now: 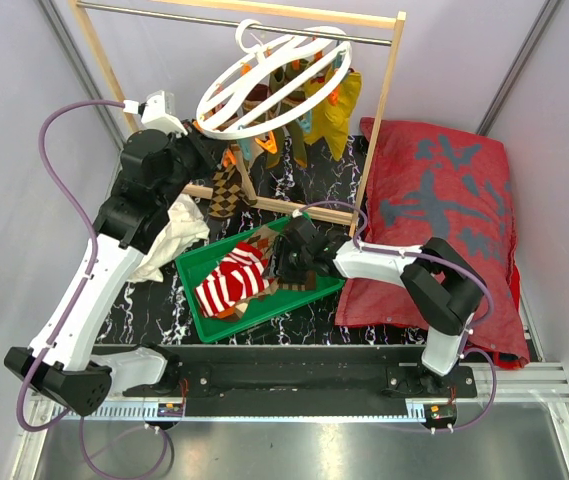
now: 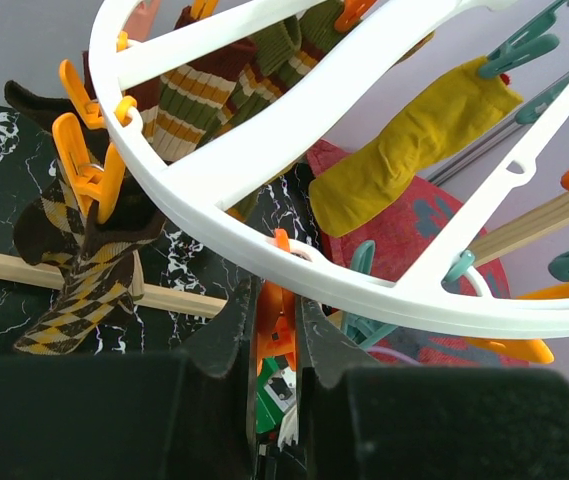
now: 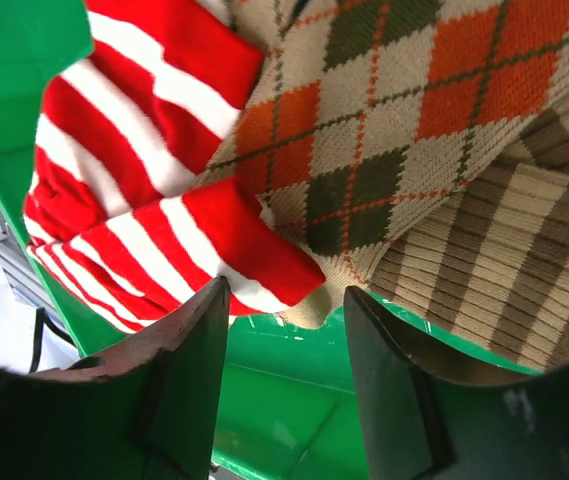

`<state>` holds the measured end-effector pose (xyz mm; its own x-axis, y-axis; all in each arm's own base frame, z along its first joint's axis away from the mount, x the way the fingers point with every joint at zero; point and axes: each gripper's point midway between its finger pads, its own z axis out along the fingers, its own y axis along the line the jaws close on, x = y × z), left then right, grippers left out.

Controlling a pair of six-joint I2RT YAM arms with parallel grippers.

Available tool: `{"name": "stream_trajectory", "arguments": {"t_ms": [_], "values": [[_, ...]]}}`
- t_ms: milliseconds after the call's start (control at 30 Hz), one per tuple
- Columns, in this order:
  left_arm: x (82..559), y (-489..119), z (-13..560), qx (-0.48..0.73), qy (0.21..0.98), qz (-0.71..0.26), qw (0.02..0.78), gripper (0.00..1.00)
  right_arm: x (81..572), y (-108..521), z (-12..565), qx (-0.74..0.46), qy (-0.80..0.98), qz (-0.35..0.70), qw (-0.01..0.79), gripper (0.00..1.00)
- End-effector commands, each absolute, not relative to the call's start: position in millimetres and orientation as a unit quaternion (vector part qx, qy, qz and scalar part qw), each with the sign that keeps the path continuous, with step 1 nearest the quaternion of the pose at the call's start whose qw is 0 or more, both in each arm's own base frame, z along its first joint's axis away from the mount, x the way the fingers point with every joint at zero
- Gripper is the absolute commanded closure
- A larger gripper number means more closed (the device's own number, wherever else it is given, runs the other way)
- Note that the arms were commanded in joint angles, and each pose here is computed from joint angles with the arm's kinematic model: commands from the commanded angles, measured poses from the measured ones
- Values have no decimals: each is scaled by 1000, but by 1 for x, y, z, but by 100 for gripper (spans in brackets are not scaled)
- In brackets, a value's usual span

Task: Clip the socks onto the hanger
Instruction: Pick up the sock from the bin.

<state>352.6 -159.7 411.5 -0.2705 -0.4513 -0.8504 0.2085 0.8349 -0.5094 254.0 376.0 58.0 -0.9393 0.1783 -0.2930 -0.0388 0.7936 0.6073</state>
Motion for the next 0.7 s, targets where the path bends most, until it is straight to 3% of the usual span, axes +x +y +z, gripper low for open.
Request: {"name": "stream_trajectory", "arguments": {"t_ms": [0,200,467,667], "values": [[359,-161,419,-86,741,-279,605,93,257,392,65,60,924,344,157,47],[359,-162,418,-85,742,-282,603,93,258,398,65,50,921,354,153,62],[357,-161,424,-84,737,-284,608,93,267,393,101,23,906,366,210,100],[355,-160,427,-83,735,-283,611,93,268,380,136,-64,895,351,267,100]]}}
